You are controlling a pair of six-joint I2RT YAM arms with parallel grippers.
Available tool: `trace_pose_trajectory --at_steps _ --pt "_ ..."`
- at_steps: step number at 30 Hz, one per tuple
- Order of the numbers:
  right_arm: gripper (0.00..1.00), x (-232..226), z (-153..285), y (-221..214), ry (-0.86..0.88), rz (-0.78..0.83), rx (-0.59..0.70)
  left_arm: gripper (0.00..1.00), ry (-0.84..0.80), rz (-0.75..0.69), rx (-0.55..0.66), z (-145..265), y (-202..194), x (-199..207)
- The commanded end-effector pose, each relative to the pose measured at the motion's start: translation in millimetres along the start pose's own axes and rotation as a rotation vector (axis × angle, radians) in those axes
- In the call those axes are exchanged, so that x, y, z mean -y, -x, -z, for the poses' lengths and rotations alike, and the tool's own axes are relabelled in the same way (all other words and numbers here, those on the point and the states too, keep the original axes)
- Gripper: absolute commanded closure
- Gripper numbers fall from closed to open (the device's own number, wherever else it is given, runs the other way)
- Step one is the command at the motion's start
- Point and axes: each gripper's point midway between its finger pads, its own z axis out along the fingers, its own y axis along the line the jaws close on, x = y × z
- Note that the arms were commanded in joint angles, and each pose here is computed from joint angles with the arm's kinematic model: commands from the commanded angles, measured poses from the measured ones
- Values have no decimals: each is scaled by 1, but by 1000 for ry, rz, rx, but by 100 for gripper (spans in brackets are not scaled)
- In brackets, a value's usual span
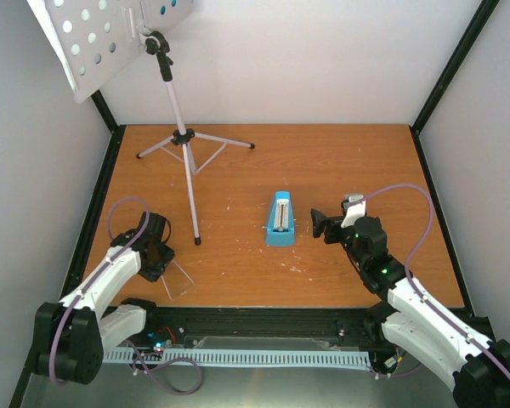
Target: Pack up the instrument practice props
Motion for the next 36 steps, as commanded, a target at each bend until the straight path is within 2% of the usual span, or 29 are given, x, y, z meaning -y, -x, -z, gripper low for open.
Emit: trace_pose_trajectory --at_steps 1,5,10,15,26,29,33,36 --pt "0 2 0 6 -17 -7 16 53 29 25 -19 0 -2 -4" --pt "0 3 0 5 -23 -6 15 57 36 8 -52 -6 -8 -5" --pt "0 5 -1 4 -31 -6 12 67 40 -34 -80 -11 -10 2" --pt "0 7 -1 4 -43 -2 13 69 23 -67 -115 -15 -15 8" --pt "0 8 -1 4 -46 -3 13 88 -12 -93 -181 -18 -30 17" --pt "0 9 0 4 -52 -4 14 86 -14 -107 -194 -16 -35 20" --pt "0 9 0 4 -51 -4 16 67 -13 -126 -201 -13 -41 21" --pt "0 9 0 4 -56 -4 18 62 -5 -133 -210 -16 -46 18"
